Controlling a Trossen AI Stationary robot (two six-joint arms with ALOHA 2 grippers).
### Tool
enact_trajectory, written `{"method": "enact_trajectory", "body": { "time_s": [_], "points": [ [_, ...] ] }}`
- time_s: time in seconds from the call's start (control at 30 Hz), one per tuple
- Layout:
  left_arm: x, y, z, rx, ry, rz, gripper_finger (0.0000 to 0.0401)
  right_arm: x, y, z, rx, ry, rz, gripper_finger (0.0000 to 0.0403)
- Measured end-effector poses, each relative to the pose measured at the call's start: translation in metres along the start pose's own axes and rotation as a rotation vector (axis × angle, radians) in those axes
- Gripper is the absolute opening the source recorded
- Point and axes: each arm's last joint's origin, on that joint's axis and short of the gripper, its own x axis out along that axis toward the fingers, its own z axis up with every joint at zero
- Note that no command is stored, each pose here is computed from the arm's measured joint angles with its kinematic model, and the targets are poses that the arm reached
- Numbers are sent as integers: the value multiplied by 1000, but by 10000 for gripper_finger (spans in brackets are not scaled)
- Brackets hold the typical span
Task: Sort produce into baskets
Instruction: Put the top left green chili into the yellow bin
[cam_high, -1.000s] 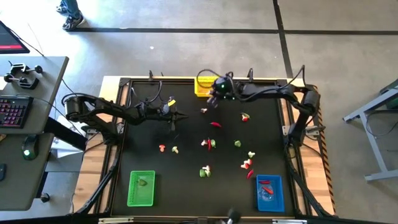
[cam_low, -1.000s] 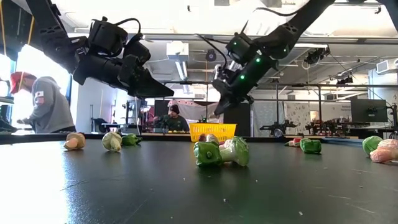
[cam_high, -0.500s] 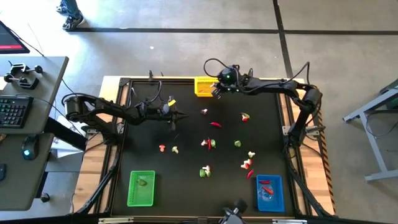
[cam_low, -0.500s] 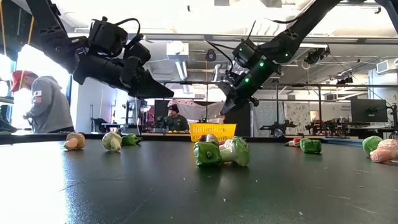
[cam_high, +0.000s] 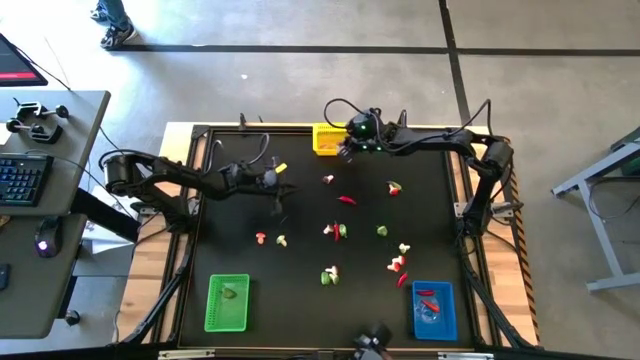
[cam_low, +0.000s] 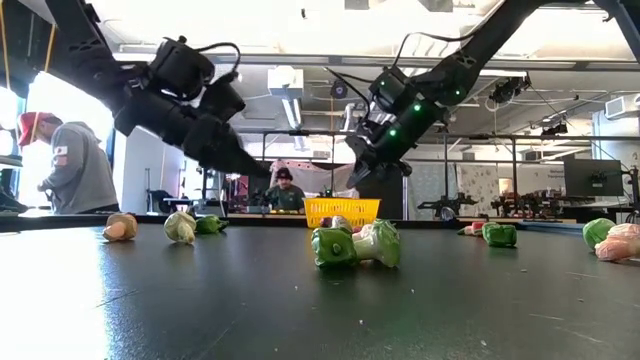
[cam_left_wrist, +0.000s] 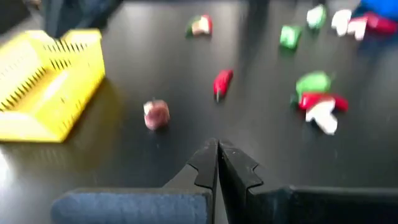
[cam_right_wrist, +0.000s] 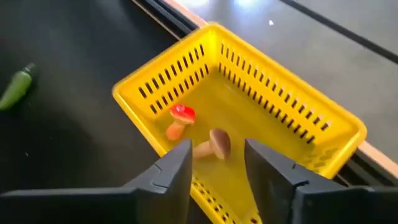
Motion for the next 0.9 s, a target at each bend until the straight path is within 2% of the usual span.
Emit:
{"method": "enact_trajectory", "body": {
  "time_s": [0.17, 0.37, 0.43, 0.57, 0.63, 0.8, 0.9],
  "points": [
    [-5, -6, 4, 27, 152, -51, 0, 0, 3, 2, -31, -24, 3, 153],
    [-29, -25, 11, 24, 303, -129, 0, -1, 22, 4, -121, -64, 43, 121],
    [-37, -28, 12, 29, 339, -80, 0, -2, 29, 3, -148, -70, 60, 112],
    [-46, -22, 13, 72, 395, 149, 0, -3, 42, 1, -189, -67, 86, 107],
    [-48, -15, 13, 90, 404, 214, 0, -4, 47, 1, -210, -76, 95, 107],
    [-46, 7, 2, 7, 442, 200, 0, -4, 51, 2, -216, -93, 104, 107],
    [-41, 18, -6, -24, 480, 249, 6, -4, 51, 2, -216, -96, 105, 107]
  ]
}}
